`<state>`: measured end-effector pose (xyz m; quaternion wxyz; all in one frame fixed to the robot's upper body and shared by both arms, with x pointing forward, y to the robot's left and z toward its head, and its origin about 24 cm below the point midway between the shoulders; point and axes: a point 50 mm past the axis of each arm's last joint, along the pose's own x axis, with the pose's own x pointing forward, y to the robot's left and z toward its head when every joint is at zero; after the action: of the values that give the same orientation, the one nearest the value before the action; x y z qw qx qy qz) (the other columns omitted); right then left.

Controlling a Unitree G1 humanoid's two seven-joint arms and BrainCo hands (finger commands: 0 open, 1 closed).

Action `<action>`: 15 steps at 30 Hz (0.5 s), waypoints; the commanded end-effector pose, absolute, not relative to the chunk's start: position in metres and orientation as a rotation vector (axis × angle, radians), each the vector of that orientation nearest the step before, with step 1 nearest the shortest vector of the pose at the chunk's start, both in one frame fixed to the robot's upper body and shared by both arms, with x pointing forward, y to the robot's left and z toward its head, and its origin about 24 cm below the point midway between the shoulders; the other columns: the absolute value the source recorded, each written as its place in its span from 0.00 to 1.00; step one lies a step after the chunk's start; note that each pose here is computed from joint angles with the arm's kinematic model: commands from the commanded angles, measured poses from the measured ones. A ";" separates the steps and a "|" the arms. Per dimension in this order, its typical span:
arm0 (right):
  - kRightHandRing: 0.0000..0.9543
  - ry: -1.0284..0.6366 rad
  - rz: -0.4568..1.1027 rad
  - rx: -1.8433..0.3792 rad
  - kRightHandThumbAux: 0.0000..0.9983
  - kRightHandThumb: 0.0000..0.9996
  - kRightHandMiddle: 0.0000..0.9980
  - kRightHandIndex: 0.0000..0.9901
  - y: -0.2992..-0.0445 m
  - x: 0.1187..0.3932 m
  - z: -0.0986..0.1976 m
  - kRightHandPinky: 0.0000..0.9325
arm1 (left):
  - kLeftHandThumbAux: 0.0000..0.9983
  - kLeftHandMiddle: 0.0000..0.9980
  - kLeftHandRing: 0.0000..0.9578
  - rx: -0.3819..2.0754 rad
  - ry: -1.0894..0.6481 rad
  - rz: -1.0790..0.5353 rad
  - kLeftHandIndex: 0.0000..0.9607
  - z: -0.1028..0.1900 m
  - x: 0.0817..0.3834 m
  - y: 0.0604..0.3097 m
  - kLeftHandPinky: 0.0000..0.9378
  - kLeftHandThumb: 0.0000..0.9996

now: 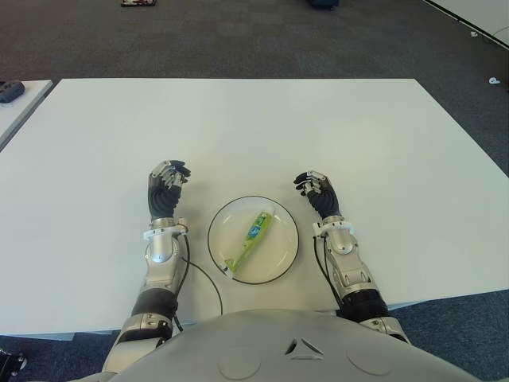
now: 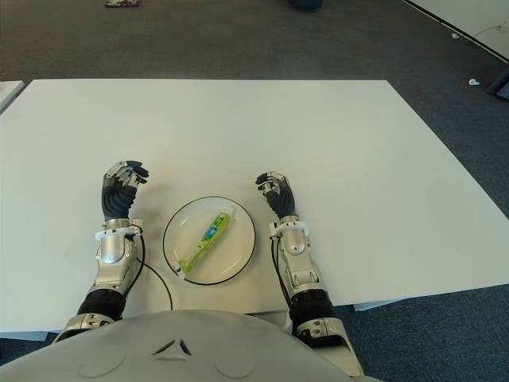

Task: Put the toothpaste on the table into the plate.

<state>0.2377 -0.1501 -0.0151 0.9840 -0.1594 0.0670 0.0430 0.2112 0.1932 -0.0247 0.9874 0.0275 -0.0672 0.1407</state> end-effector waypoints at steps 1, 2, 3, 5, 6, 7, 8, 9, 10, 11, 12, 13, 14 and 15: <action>0.49 0.175 0.103 -0.355 0.69 0.84 0.46 0.43 -0.152 0.237 -0.018 0.52 | 0.72 0.53 0.55 0.065 -0.073 0.271 0.45 -0.038 0.200 0.194 0.54 0.70; 0.49 0.175 0.102 -0.357 0.69 0.84 0.46 0.43 -0.152 0.237 -0.018 0.52 | 0.72 0.53 0.55 0.067 -0.073 0.270 0.45 -0.038 0.200 0.194 0.54 0.70; 0.49 0.173 0.100 -0.360 0.69 0.84 0.46 0.43 -0.152 0.237 -0.018 0.52 | 0.72 0.53 0.55 0.069 -0.073 0.269 0.45 -0.039 0.200 0.194 0.54 0.70; 0.49 0.171 0.097 -0.363 0.69 0.84 0.46 0.43 -0.152 0.237 -0.018 0.53 | 0.72 0.53 0.55 0.073 -0.073 0.268 0.45 -0.039 0.200 0.194 0.54 0.70; 0.49 0.171 0.097 -0.363 0.69 0.84 0.46 0.43 -0.152 0.237 -0.018 0.53 | 0.72 0.53 0.54 0.074 -0.073 0.268 0.45 -0.039 0.200 0.194 0.54 0.70; 0.49 0.169 0.095 -0.365 0.69 0.84 0.46 0.43 -0.152 0.237 -0.018 0.53 | 0.72 0.53 0.54 0.074 -0.071 0.266 0.45 -0.039 0.200 0.194 0.54 0.70; 0.49 0.167 0.090 -0.366 0.69 0.84 0.46 0.43 -0.153 0.237 -0.018 0.53 | 0.72 0.53 0.54 0.075 -0.067 0.264 0.45 -0.039 0.200 0.195 0.54 0.70; 0.49 0.166 0.086 -0.367 0.69 0.84 0.46 0.43 -0.153 0.237 -0.018 0.53 | 0.72 0.53 0.54 0.075 -0.063 0.263 0.45 -0.040 0.200 0.195 0.54 0.70; 0.49 0.165 0.080 -0.368 0.69 0.84 0.46 0.43 -0.153 0.237 -0.017 0.52 | 0.72 0.52 0.54 0.075 -0.058 0.261 0.45 -0.040 0.200 0.195 0.53 0.70; 0.48 0.164 0.077 -0.369 0.69 0.84 0.46 0.43 -0.153 0.237 -0.017 0.52 | 0.72 0.52 0.54 0.075 -0.056 0.260 0.45 -0.040 0.200 0.195 0.53 0.70; 0.48 0.163 0.074 -0.370 0.69 0.84 0.46 0.43 -0.153 0.237 -0.017 0.51 | 0.72 0.52 0.54 0.075 -0.054 0.260 0.45 -0.040 0.200 0.195 0.53 0.70; 0.48 0.163 0.071 -0.371 0.69 0.84 0.46 0.43 -0.153 0.237 -0.017 0.51 | 0.72 0.52 0.54 0.074 -0.052 0.259 0.45 -0.040 0.200 0.195 0.53 0.70; 0.48 0.163 0.066 -0.374 0.69 0.84 0.46 0.43 -0.154 0.238 -0.017 0.51 | 0.72 0.52 0.54 0.074 -0.051 0.259 0.45 -0.040 0.200 0.195 0.53 0.70; 0.48 0.163 0.062 -0.376 0.69 0.84 0.46 0.43 -0.154 0.238 -0.017 0.51 | 0.72 0.52 0.54 0.073 -0.049 0.260 0.45 -0.040 0.200 0.195 0.53 0.70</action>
<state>0.2380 -0.1526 -0.0144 0.9800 -0.1822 0.0693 0.0393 0.2123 0.1932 -0.0250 0.9879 0.0291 -0.0684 0.1364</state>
